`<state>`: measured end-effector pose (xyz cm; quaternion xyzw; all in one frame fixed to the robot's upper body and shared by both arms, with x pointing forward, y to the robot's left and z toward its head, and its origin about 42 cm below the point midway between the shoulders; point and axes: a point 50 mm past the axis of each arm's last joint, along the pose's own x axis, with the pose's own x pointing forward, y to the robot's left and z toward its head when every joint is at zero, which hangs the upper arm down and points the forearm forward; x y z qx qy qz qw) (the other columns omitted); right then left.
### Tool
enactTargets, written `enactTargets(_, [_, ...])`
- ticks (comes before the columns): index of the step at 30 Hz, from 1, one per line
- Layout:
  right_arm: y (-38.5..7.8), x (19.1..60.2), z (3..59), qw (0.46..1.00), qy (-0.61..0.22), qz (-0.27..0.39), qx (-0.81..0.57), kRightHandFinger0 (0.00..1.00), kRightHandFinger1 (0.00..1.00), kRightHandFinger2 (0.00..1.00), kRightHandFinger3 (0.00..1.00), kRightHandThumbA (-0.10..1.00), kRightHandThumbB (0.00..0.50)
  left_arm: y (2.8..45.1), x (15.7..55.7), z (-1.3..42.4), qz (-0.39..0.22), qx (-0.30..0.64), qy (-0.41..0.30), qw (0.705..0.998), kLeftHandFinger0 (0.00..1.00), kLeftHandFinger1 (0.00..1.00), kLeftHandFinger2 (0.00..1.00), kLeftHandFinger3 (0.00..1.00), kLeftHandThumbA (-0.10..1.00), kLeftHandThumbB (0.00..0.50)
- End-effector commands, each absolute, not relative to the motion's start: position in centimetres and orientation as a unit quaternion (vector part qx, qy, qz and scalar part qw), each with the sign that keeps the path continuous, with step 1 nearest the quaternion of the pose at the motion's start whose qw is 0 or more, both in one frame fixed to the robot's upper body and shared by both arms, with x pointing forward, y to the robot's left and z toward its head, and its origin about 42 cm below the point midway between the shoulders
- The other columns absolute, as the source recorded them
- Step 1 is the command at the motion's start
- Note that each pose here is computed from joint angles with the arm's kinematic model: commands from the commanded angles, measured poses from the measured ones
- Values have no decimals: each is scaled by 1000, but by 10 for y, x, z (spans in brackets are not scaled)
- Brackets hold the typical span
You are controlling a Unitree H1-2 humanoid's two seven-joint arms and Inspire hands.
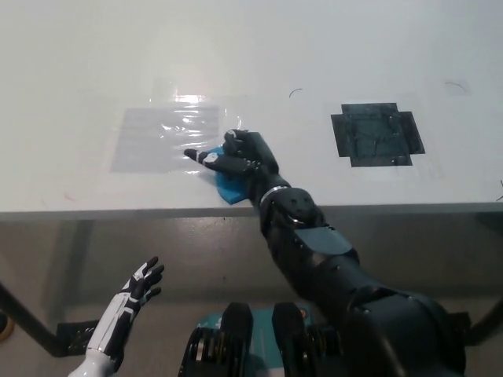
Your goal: A soft sponge is kept on the balc marked spot on the table infront of the robot and it uses its right hand fist to press down on it and drrags it across the table in a back and forth manner twice to clean it
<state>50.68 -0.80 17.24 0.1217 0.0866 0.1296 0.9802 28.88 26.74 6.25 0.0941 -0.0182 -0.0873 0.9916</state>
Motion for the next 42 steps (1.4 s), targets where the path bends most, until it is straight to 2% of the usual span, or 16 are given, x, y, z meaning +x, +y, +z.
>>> enactTargets(1, [-40,521,176,986,84,103,103,0,0,50,5,1000,199,268,294,75,-86,91,-54,991,1000,1000,1000,1000,1000,500])
enactTargets(3, [-66,525,169,988,85,82,103,0,0,41,6,1000,204,268,295,74,-86,93,-53,991,1000,1000,1000,1000,1000,500])
enactTargets(5, [-87,528,165,988,86,66,107,0,0,13,0,1000,182,268,296,76,-86,93,-55,990,1000,1000,1000,1000,1000,500])
enactTargets(13, [-203,533,147,991,99,-40,82,0,0,0,0,1000,210,270,297,78,-84,92,-51,991,1000,1000,1000,1000,1000,500])
enactTargets(16, [-256,527,140,989,100,-86,72,0,0,0,0,1000,168,270,296,77,-82,92,-50,991,1000,1000,1000,1000,1000,500])
enactTargets(18, [-270,524,138,988,95,-95,72,0,0,0,0,1000,154,271,295,76,-80,89,-49,992,1000,1000,1000,1000,1000,500])
enactTargets(19, [-296,518,134,987,95,-111,71,0,0,17,13,1000,196,272,295,74,-81,88,-48,992,1000,1000,1000,1000,1000,500])
enactTargets(23, [-341,502,124,980,105,-153,79,0,0,88,0,1000,191,272,292,74,-78,92,-46,992,1000,1000,1000,1000,1000,500])
enactTargets(24, [-350,498,122,978,104,-165,81,0,0,123,17,1000,200,272,292,73,-78,91,-46,992,1000,1000,1000,1000,1000,500])
enactTargets(25, [-360,495,121,976,100,-177,72,0,0,172,62,1000,179,273,293,72,-77,92,-46,992,1000,1000,1000,1000,1000,500])
enactTargets(29, [-385,485,118,970,106,-202,89,0,0,234,162,1000,133,274,294,72,-78,96,-43,991,1000,1000,1000,1000,1000,500])
enactTargets(30, [-390,483,118,968,105,-206,94,0,0,232,166,1000,153,274,295,72,-78,96,-44,991,1000,1000,1000,1000,1000,500])
enactTargets(32, [-395,481,119,967,96,-210,104,0,0,204,133,1000,136,273,294,72,-78,95,-42,992,1000,1000,1000,1000,1000,500])
enactTargets(33, [-397,481,120,967,98,-213,102,0,0,181,101,1000,155,273,294,72,-78,95,-43,992,1000,1000,1000,1000,1000,500])
enactTargets(38, [-394,484,122,965,98,-213,115,0,0,155,96,1000,164,274,294,73,-77,97,-44,991,1000,1000,1000,1000,1000,500])
enactTargets(42, [-374,492,124,970,94,-196,105,0,0,238,187,1000,186,274,295,72,-77,94,-44,992,1000,1000,1000,1000,1000,500])
